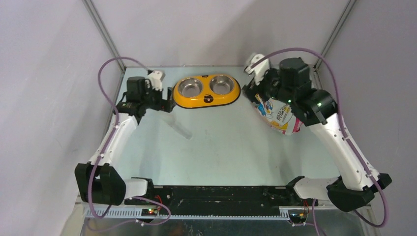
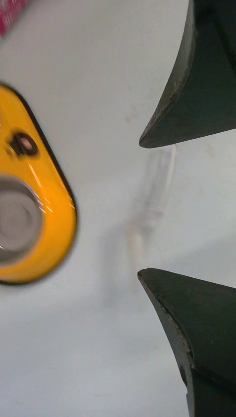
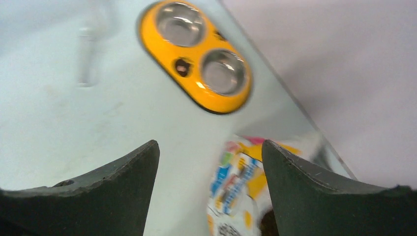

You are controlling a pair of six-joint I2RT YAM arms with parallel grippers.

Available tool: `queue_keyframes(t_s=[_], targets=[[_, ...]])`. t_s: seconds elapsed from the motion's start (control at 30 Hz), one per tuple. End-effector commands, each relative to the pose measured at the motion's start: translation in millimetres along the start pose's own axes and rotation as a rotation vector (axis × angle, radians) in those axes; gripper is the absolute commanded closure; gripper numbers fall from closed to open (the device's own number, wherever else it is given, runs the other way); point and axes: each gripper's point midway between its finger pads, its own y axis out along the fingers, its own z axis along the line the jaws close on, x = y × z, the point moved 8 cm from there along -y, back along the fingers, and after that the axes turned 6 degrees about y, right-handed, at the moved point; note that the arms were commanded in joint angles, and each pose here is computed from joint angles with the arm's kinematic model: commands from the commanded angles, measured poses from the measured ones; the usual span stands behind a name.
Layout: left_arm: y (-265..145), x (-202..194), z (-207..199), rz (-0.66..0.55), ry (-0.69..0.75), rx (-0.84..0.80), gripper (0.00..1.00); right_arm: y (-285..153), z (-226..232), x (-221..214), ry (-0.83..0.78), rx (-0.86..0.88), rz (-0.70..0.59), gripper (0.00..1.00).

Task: Serve the pet food
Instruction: Pick up the spatula from the center of the board.

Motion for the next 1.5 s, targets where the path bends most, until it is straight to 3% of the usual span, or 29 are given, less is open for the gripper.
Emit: queue_keyframes(t_s=[0.0,0.2,0.5,0.73,1.17,1.47], targets=[[-15,-29,26,0.014,-0.073,0.042,0.0,45,55,-23,-0.055,0.258,0.103,0.21],[-47,-50,37,-0.023,-0.048,-0.02,0.0,130,109,-47,-0.106,0.276,0.201,0.21],[-71,-71,30,-0.057,-0.006,0.026,0.0,227,153,-63,0.151,0.399,0.364,0.25],[-82,-80,48,-0.1,-0.113,0.037,0.0,279,183,-75,0.321,0.474,0.48,0.25],[-83,-79,48,-0.137,-0.146,-0.002,0.0,312,237,-116,0.244,0.468,0.604,0.26],[-85,-78,45,-0.156,-0.143,-0.022,0.0,310,252,-143,0.273,0.51,0.714,0.39]])
